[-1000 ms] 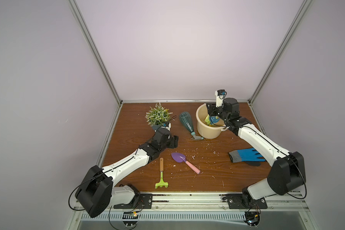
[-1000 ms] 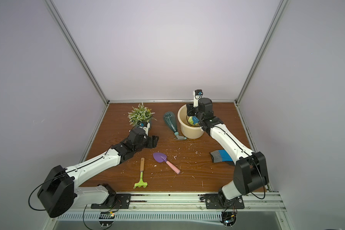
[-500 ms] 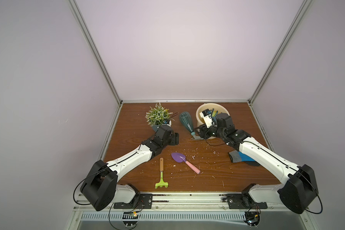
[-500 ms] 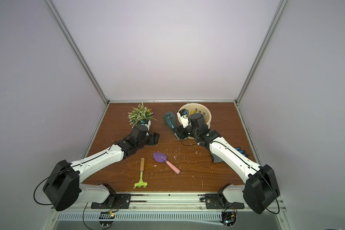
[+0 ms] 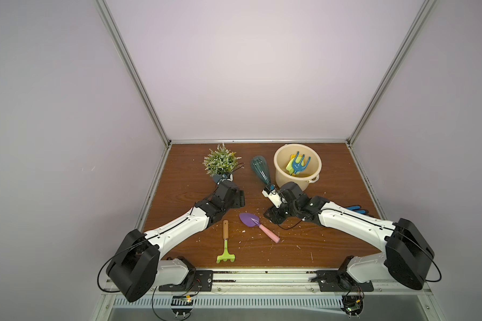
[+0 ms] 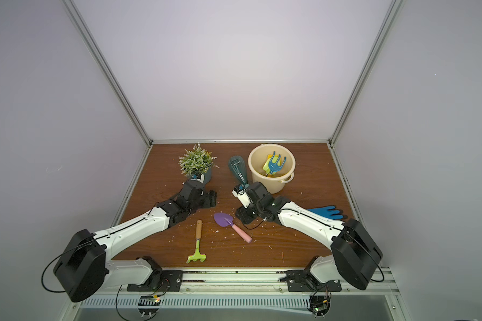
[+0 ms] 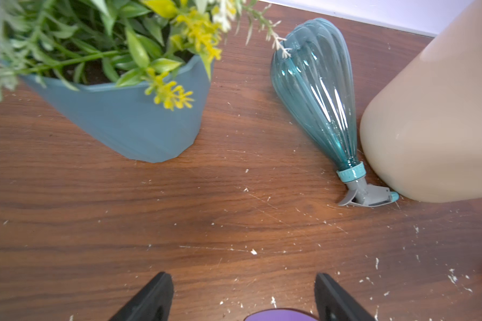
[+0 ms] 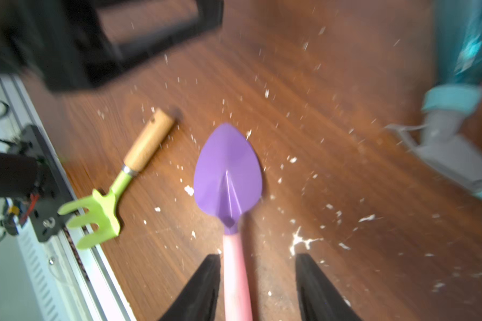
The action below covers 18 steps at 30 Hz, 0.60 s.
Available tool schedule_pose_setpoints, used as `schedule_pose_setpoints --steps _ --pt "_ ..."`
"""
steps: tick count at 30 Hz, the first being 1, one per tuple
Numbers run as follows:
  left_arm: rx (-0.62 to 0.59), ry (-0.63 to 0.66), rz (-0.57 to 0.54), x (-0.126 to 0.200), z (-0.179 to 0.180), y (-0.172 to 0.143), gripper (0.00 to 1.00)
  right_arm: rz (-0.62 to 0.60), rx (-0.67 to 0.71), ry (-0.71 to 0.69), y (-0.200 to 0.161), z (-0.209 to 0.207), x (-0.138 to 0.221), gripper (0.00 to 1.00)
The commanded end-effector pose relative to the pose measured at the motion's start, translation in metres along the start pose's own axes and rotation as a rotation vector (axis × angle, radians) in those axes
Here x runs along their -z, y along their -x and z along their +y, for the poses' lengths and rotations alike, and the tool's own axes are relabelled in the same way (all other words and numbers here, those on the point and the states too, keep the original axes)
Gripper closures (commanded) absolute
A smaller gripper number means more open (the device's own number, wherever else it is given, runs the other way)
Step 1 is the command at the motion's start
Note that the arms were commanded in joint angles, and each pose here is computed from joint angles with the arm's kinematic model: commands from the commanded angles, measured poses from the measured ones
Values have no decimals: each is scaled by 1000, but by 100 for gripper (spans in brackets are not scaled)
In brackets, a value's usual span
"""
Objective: Organize the gardening tools
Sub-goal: Place the gardening tool in the container.
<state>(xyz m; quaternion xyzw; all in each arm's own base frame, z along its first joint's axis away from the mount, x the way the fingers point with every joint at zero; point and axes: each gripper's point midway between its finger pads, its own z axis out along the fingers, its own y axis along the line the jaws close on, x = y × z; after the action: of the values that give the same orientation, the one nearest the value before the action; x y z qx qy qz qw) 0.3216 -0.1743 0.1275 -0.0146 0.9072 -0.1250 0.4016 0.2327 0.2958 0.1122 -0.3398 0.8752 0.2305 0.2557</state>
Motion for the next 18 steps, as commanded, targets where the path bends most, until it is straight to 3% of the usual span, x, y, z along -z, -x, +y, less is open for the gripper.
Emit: schedule_pose_setpoints --steps 1,13,18 --pt "31 63 -11 6 18 -2 16 3 25 -3 -1 11 -13 50" --pt "42 77 -25 15 30 -5 16 159 119 -73 -26 24 -59 53" --pt "49 79 -28 16 34 -7 16 169 117 -125 -25 18 -66 61"
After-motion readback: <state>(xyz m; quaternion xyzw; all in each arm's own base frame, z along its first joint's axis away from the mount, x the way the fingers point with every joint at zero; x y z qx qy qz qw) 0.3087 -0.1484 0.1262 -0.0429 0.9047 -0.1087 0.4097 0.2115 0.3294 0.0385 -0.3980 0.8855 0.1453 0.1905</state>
